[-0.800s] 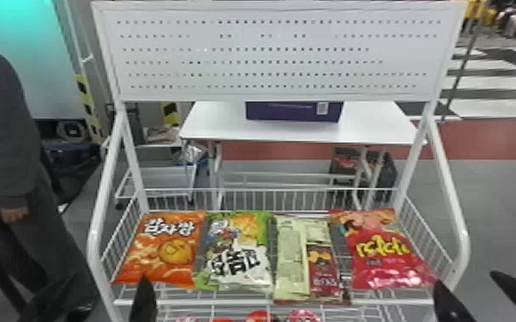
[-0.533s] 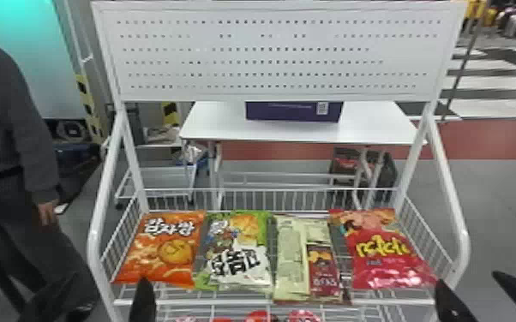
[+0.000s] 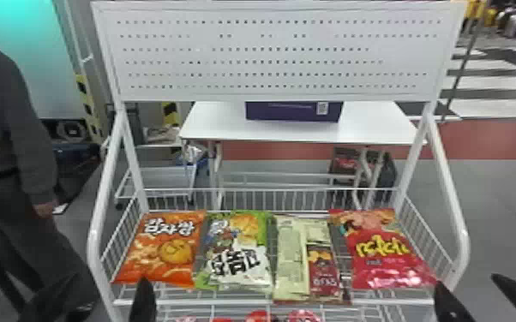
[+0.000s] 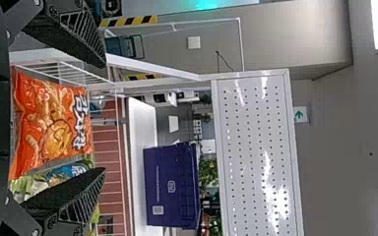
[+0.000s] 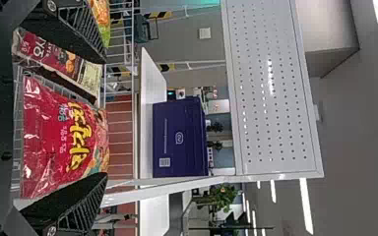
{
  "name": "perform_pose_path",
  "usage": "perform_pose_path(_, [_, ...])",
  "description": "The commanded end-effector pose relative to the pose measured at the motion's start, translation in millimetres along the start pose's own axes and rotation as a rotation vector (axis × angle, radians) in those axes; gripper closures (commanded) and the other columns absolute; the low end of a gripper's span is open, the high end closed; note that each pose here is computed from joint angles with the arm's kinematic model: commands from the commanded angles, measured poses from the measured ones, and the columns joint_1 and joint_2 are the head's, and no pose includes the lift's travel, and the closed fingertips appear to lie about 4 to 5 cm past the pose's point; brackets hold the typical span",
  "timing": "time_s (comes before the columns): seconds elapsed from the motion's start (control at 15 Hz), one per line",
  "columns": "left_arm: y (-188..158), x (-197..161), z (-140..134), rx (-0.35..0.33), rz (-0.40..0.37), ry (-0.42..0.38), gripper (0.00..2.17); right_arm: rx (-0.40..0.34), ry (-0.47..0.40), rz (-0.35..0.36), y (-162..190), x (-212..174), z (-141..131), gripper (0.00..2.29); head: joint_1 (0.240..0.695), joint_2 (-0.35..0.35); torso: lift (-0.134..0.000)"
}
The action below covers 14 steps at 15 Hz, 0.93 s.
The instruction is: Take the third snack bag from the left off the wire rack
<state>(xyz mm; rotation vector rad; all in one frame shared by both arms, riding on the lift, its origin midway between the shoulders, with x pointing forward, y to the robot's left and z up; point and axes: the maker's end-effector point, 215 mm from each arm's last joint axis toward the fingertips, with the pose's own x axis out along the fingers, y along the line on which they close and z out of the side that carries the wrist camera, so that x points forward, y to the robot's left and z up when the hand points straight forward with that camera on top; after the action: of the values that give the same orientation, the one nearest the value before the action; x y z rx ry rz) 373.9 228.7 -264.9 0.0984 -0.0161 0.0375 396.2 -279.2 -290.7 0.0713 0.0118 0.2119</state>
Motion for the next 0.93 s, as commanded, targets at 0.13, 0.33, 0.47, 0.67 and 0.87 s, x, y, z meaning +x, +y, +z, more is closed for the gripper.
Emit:
perform_pose_path(0.13, [-10, -3, -2, -0.006, -0.013, 0.005, 0.14, 0.008, 0.064, 0.005, 17, 46, -45, 0.07, 0.499, 0.0, 0.0])
perform_pose_path(0.33, [-18, -5, -4, -0.005, -0.029, 0.01, 0.14, 0.017, 0.145, 0.039, 60, 113, -86, 0.07, 0.499, 0.0, 0.0])
perform_pose_path(0.47, [-18, -5, -10, -0.001, -0.029, 0.02, 0.14, 0.01, 0.228, 0.038, 76, 155, -106, 0.07, 0.499, 0.0, 0.0])
perform_pose_path(0.67, [-19, -9, -10, 0.001, -0.034, 0.026, 0.14, -0.014, 0.302, 0.072, 99, 198, -122, 0.07, 0.499, 0.0, 0.0])
perform_pose_path(0.87, [-19, -9, -10, 0.001, -0.036, 0.026, 0.14, -0.033, 0.387, 0.091, 108, 213, -143, 0.09, 0.499, 0.0, 0.0])
